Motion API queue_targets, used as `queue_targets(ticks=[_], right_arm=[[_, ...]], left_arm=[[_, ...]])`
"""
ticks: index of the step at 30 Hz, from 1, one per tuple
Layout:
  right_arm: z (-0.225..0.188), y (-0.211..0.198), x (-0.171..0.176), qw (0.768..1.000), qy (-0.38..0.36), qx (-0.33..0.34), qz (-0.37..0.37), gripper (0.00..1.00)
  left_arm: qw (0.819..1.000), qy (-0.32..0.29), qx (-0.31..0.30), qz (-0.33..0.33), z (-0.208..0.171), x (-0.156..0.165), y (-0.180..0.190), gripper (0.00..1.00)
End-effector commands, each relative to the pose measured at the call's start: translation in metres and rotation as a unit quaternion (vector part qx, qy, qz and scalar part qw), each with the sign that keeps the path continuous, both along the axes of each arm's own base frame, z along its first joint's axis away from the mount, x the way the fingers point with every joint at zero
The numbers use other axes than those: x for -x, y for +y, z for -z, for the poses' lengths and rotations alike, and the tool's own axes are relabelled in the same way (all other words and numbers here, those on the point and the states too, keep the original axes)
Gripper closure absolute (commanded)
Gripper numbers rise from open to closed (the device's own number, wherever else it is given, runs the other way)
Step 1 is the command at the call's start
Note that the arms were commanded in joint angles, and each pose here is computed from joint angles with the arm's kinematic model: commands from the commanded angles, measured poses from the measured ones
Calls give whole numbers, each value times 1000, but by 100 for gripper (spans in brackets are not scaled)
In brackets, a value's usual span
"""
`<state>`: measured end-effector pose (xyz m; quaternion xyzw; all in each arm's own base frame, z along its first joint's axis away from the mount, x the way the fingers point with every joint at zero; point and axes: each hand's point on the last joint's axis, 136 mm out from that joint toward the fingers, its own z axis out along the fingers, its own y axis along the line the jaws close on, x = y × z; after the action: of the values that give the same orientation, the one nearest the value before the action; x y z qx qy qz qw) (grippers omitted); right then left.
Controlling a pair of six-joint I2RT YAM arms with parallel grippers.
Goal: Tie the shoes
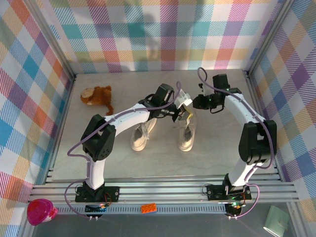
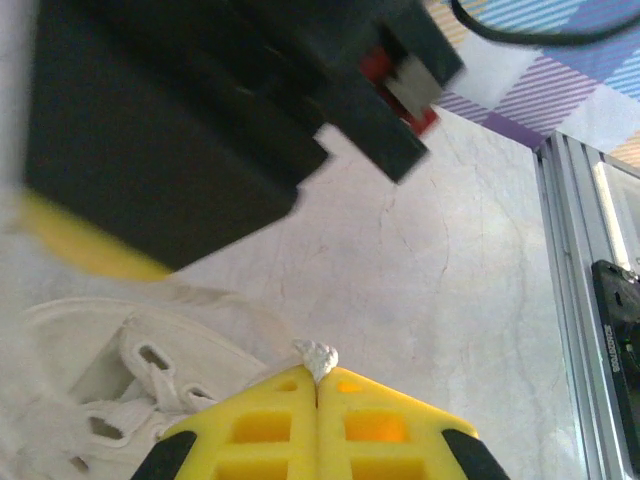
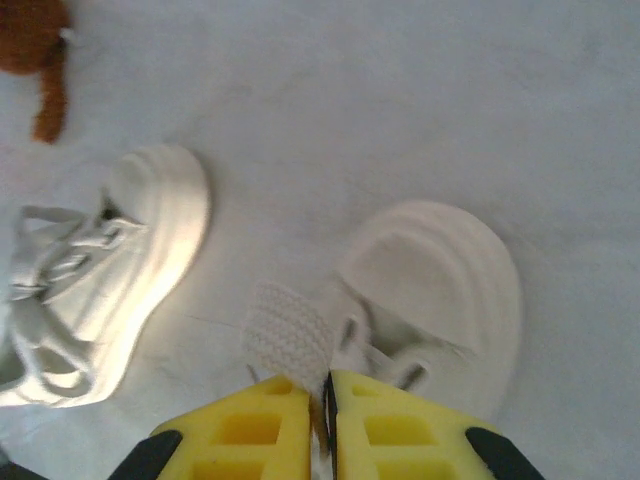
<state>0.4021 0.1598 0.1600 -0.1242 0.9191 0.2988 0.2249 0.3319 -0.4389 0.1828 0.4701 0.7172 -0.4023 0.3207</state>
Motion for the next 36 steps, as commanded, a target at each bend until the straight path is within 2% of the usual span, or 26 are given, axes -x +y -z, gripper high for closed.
queue_targets(ticks=[1,4,6,8,13,17,20,24,29,36], right_arm=[[-15,45,3,992,-20,-60,-107,86],[-17,74,10,981,-15,-81,-176,85],[-15,86,14,975,-5,-98,-197,84],[-13,91,15,973,5,-116,-201,78],[-14,78,11,982,-6,-84,-169,52],[-35,47,-4,992,-35,-83,-92,43],[-55,26,-5,992,-74,-86,-61,39],[-68,15,10,986,-133,-74,-62,37],[-63,15,43,972,-202,-93,-79,34],[-52,24,83,955,-256,-98,-116,30]], left_arm=[[999,-31,12,31,-19,20,-3,100],[999,-32,7,32,-16,23,-5,100],[999,-33,4,29,-14,24,-5,100],[999,-35,-1,23,-13,22,-3,100],[999,-30,-26,-1,-5,13,5,100],[999,-20,-23,-17,-8,4,13,100],[999,-17,-25,-26,-10,-3,19,100],[999,-9,-30,-39,-11,-13,27,100],[998,3,-39,-46,-9,-22,33,100],[999,-13,-25,-41,-28,-28,32,100]])
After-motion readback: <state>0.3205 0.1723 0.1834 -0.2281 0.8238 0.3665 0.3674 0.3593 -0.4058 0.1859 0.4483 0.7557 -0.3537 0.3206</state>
